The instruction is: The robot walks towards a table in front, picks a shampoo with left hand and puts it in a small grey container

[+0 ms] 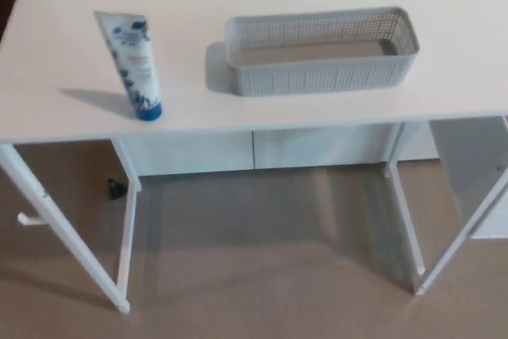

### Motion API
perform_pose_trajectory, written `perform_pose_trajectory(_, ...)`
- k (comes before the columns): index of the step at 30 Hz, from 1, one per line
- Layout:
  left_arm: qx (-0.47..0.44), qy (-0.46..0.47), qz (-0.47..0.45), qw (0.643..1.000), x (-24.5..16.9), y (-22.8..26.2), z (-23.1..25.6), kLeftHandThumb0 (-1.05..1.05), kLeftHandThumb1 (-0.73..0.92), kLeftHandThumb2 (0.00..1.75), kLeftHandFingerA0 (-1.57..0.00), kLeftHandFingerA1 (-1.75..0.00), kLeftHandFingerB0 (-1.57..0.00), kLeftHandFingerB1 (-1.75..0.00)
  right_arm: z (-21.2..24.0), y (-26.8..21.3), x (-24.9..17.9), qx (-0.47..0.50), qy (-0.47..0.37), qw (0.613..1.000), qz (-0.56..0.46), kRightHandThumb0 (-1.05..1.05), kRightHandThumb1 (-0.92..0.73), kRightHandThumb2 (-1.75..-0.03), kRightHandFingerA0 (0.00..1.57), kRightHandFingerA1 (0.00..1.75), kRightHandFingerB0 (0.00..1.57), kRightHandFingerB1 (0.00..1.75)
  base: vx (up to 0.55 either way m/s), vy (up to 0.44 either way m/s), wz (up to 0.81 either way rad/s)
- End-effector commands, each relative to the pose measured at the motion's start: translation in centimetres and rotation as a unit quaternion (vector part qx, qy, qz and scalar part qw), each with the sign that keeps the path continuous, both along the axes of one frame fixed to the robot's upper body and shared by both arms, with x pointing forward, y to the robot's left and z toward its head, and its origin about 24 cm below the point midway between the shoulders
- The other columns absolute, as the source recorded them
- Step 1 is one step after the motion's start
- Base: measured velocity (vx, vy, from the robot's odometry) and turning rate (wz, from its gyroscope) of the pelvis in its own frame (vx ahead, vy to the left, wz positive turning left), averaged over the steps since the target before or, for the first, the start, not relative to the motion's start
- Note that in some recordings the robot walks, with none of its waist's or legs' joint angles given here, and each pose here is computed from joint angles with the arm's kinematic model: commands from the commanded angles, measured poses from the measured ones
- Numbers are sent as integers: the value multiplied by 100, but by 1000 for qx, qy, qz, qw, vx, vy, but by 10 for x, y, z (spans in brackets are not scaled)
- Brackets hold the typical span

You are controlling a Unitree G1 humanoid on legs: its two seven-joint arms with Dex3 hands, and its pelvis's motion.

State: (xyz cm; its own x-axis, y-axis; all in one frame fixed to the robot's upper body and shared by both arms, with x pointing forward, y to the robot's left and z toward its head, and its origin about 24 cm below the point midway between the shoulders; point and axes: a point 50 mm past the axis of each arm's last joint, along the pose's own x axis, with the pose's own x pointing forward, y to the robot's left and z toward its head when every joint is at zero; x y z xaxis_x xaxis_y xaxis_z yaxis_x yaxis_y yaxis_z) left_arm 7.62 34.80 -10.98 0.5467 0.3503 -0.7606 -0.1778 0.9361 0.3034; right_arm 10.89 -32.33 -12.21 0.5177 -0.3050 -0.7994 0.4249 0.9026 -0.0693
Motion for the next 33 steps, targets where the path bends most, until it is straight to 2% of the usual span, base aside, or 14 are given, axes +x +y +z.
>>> perform_pose_trajectory(1, 35, -1, -26, 999, -1, 6, 5, -20, 52, 56, -62, -47, -42, -36, 0, -2, -4, -6, 1, 1000, -6, -16, -61, -58, 63, 49, 47, 39, 203, -109, 3)
perform_pose_trajectory(19, 42, 7, -43, 998, 5, 9, 8, -23, 52, 56, -62, -45, -41, -35, -2, 1, -5, -8, 1, 1000, -3, -19, -61, -58, 66, 51, 48, 40, 112, 59, -4)
perform_pose_trajectory(33, 43, 3, -47, 998, 4, 10, 9, -25, 53, 57, -66, -49, -41, -36, -4, 3, -10, 2, 3, 1000, -13, -17, -59, -57, 65, 50, 47, 39, 1, -135, 4)
